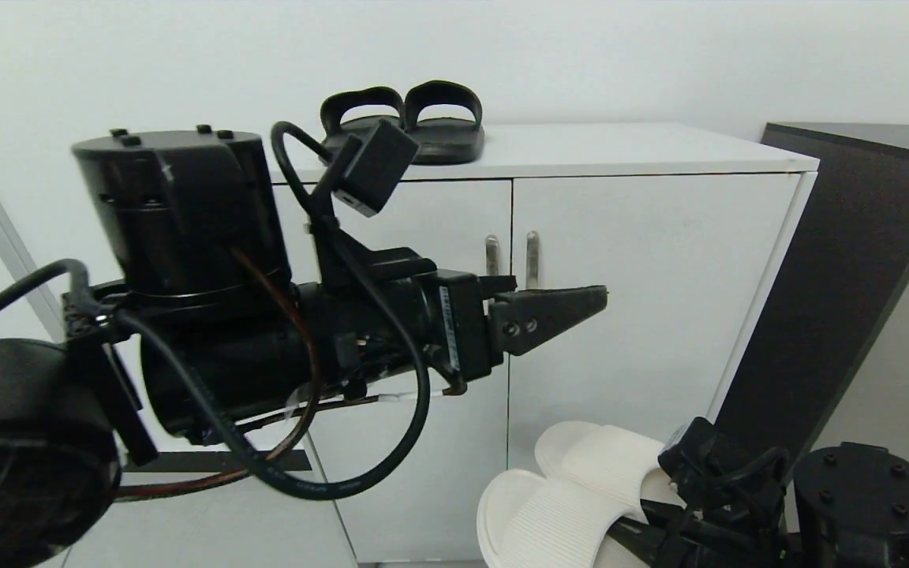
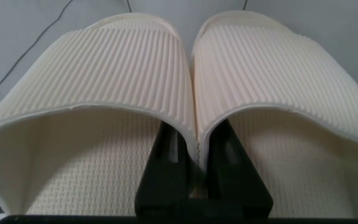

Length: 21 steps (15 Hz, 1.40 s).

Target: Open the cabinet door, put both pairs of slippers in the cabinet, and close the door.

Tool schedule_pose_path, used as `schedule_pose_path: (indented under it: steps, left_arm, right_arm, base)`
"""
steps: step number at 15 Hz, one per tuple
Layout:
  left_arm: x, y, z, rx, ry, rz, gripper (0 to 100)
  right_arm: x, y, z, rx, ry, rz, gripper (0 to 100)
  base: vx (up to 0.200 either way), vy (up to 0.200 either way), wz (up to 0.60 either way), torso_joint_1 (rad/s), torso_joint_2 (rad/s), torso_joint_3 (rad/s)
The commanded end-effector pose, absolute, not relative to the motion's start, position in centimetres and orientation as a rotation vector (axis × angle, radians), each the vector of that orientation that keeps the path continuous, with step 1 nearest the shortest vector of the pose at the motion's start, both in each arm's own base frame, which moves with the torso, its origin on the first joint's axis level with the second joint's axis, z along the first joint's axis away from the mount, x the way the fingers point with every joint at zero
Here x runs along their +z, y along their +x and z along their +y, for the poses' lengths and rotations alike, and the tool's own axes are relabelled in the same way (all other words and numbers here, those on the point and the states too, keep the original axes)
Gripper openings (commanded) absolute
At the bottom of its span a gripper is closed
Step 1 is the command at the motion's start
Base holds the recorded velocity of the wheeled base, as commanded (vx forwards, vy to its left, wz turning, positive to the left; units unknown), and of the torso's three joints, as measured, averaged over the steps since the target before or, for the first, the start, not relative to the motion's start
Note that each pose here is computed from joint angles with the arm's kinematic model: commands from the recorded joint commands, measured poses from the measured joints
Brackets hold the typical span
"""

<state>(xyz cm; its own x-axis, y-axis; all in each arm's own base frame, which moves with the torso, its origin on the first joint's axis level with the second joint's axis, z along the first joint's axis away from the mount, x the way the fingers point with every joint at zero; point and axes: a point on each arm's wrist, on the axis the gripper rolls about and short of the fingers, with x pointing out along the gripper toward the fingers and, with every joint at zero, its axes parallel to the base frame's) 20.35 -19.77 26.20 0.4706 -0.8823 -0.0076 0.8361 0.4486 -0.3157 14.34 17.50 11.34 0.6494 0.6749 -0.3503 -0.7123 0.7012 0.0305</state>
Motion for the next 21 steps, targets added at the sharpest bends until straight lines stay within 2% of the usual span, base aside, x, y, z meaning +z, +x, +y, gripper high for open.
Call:
schedule_pose_path:
  steps: [1,14,21]
  left_arm:
    - [25.3,22.3,-21.2,-1.065,-0.281,0.212,100]
    - [23.9,28.1,-23.0,-0.887,-0.29,0.204,100]
    - [23.1,29.9,-23.9,-0.875,-0.289,0.208,100]
  right_arm:
    - [11.3,14.3,17.5,0.788,-0.116,0.353,0]
    - [11.3,14.3,17.5,0.788,-0.117,0.353,0]
    - [11.2,14.3,17.5,0.789,-0.121,0.353,0]
  base:
    - [0.0,0.0,0.0,0.0,0.0,0.0]
    - [0.0,0.0,0.0,0.0,0.0,0.0]
    - [0.0,0.0,0.0,0.0,0.0,0.0]
